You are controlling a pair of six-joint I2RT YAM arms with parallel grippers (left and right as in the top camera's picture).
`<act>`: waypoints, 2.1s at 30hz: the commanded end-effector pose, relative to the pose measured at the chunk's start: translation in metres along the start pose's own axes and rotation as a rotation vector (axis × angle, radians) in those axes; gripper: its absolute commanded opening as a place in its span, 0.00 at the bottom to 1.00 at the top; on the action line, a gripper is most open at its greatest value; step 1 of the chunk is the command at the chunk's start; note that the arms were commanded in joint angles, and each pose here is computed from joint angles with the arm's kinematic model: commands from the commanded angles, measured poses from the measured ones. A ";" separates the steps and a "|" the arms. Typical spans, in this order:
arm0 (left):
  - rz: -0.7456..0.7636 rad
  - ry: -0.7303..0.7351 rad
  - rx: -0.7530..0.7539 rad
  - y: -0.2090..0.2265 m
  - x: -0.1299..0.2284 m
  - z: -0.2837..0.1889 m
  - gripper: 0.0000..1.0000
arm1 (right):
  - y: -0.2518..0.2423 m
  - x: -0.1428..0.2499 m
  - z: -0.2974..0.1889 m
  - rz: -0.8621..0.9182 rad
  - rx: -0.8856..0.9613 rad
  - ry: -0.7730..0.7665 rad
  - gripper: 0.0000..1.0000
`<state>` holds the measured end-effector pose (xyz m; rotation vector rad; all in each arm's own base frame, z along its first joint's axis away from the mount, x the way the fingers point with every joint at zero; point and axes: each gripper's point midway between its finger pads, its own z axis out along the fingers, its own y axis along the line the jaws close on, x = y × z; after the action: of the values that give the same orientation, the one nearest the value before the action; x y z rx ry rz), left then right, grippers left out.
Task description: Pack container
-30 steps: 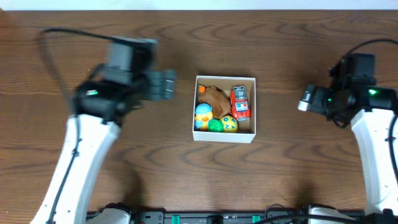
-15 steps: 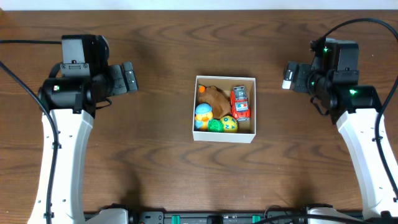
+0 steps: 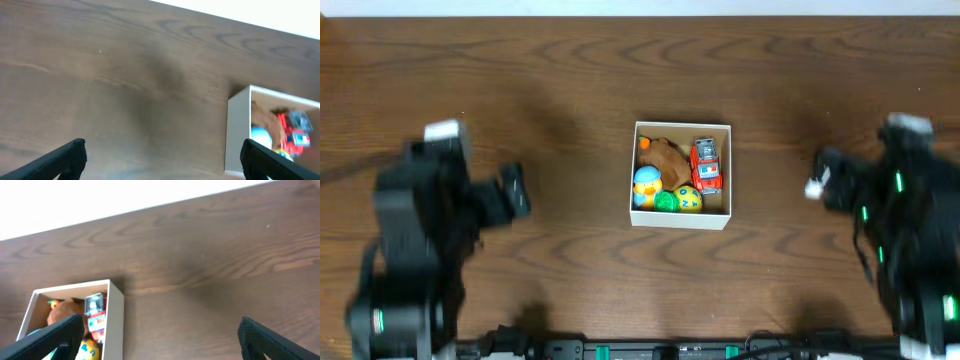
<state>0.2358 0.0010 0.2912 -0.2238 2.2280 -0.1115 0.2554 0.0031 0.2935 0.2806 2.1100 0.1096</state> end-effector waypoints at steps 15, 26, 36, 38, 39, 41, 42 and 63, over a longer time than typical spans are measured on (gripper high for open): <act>-0.075 -0.046 0.002 0.019 0.090 -0.007 0.98 | -0.036 0.095 -0.033 0.023 0.001 -0.097 0.99; -0.075 -0.038 -0.001 0.020 0.092 -0.007 0.98 | -0.036 0.096 -0.033 0.022 0.003 -0.092 0.99; -0.075 -0.038 0.000 0.020 0.092 -0.007 0.98 | -0.047 0.113 -0.032 -0.043 0.055 -0.028 0.99; -0.075 -0.038 0.000 0.020 0.092 -0.007 0.98 | -0.043 0.114 -0.031 -0.046 0.034 -0.020 0.99; -0.075 -0.038 0.000 0.020 0.092 -0.007 0.98 | -0.042 0.116 -0.030 -0.052 0.028 -0.016 0.99; -0.075 -0.038 0.000 0.020 0.092 -0.007 0.98 | -0.043 0.119 -0.031 -0.069 0.019 -0.027 0.99; -0.075 -0.038 0.000 0.020 0.092 -0.007 0.98 | -0.043 0.120 -0.032 -0.073 0.012 -0.041 0.99; -0.075 -0.038 0.000 0.020 0.092 -0.007 0.98 | -0.015 0.088 0.044 -0.141 -0.169 -0.618 0.99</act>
<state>0.1725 0.0001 0.2224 -0.2873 2.1870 -0.1487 0.2435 0.0081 0.2103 0.0705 1.4693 0.1168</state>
